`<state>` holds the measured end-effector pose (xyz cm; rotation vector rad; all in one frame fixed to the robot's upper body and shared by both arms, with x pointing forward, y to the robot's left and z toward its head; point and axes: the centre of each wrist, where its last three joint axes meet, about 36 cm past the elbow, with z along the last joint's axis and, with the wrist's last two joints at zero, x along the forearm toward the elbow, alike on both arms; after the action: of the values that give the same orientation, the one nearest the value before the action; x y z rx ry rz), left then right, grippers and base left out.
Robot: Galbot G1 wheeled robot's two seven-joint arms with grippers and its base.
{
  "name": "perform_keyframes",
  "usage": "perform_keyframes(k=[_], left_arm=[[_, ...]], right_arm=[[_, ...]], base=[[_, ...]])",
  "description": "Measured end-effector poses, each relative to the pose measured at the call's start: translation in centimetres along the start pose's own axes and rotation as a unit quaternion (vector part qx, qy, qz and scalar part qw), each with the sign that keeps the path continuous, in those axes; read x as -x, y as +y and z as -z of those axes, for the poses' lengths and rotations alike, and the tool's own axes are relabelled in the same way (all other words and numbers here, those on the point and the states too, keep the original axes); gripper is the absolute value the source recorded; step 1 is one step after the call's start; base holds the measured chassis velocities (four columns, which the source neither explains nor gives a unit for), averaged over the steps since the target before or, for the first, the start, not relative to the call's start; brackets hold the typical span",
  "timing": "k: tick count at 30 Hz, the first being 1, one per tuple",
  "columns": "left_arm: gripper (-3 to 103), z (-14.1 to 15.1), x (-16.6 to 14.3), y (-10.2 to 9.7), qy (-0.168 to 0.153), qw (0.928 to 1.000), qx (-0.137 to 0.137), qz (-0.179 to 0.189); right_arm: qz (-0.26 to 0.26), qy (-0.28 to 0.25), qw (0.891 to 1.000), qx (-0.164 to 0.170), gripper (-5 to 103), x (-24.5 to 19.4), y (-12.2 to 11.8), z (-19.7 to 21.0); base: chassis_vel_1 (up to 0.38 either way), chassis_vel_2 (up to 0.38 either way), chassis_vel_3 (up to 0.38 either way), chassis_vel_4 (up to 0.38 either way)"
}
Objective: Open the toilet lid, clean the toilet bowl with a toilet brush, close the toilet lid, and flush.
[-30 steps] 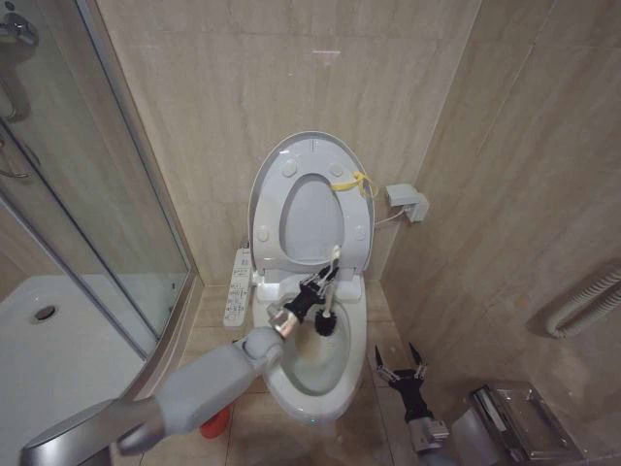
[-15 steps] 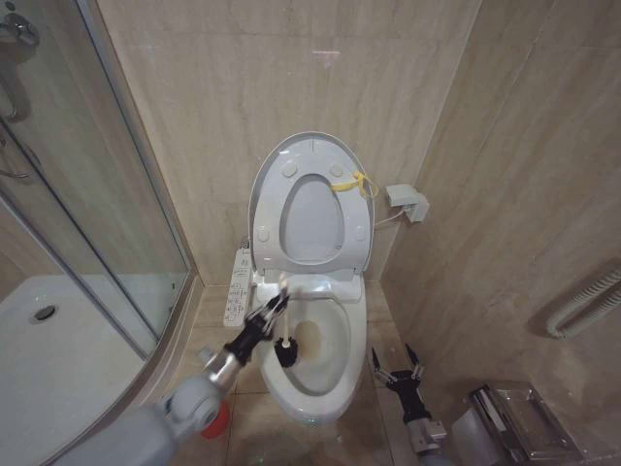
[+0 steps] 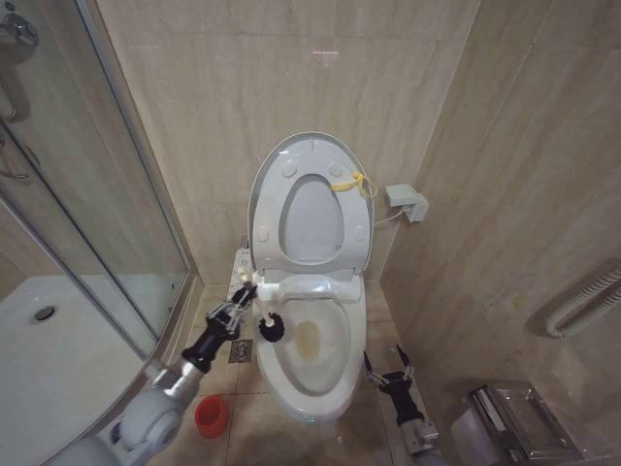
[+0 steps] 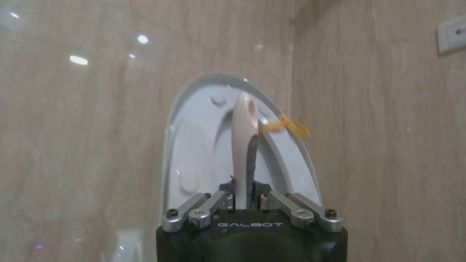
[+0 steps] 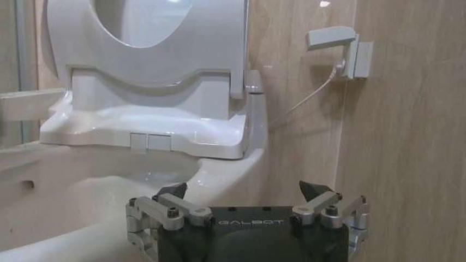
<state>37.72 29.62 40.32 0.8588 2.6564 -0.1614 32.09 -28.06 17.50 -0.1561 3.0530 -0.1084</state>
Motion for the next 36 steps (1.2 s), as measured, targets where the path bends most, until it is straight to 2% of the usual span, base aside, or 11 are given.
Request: perform_keyframes(k=[10, 16, 19, 21, 24, 25, 27, 30, 31, 33, 36], left_arm=[[15, 9.2, 0.7, -1.7, -0.012, 0.9992, -0.008, 0.038], [15, 10.4, -1.9, -2.3, 0.031, 0.9975, 0.008, 0.063], [15, 9.2, -4.5, -3.5, 0.091, 0.9879, 0.025, 0.123], [15, 9.0, -4.9, -3.7, 0.102, 0.985, 0.034, 0.135], [15, 7.7, -6.9, -4.2, 0.148, 0.9679, 0.079, 0.187], [15, 7.7, -6.9, -4.2, 0.148, 0.9679, 0.079, 0.187], [15, 6.7, -7.9, -4.0, 0.16, 0.9595, 0.099, 0.209], [15, 3.7, -10.2, -4.0, 0.182, 0.9399, 0.119, 0.263], [15, 3.7, -10.2, -4.0, 0.182, 0.9399, 0.119, 0.263], [15, 1.6, -11.4, -4.1, 0.184, 0.9311, 0.118, 0.292], [15, -0.6, -12.3, -4.1, 0.169, 0.9313, 0.108, 0.304]], right_arm=[[-0.006, -0.004, 1.0, 0.005, 100, 0.8, -0.3, 0.0], [-0.007, -0.006, 1.0, 0.009, 100, 1.2, -0.3, 0.0], [-0.006, -0.009, 1.0, 0.008, 100, 1.6, -0.5, 0.2], [-0.005, -0.01, 1.0, 0.007, 100, 1.7, -0.6, 0.3], [-0.004, -0.013, 1.0, 0.004, 100, 2.2, -0.9, 0.4], [-0.004, -0.013, 1.0, 0.004, 100, 2.2, -0.9, 0.4], [-0.003, -0.015, 1.0, 0.005, 100, 2.5, -0.8, 0.5], [-0.003, -0.019, 1.0, 0.011, 100, 2.9, -0.1, 0.5], [-0.003, -0.019, 1.0, 0.011, 100, 2.9, -0.1, 0.5], [-0.004, -0.02, 1.0, 0.014, 100, 3.0, 0.2, 0.5], [-0.005, -0.022, 1.0, 0.017, 100, 3.2, 0.5, 0.6]], base=[[0.0, 0.0, 0.0, 0.0], [0.0, 0.0, 0.0, 0.0], [0.0, 0.0, 0.0, 0.0], [0.0, 0.0, 0.0, 0.0], [0.0, 0.0, 0.0, 0.0], [0.0, 0.0, 0.0, 0.0], [0.0, 0.0, 0.0, 0.0], [0.0, 0.0, 0.0, 0.0], [0.0, 0.0, 0.0, 0.0], [0.0, 0.0, 0.0, 0.0], [0.0, 0.0, 0.0, 0.0]])
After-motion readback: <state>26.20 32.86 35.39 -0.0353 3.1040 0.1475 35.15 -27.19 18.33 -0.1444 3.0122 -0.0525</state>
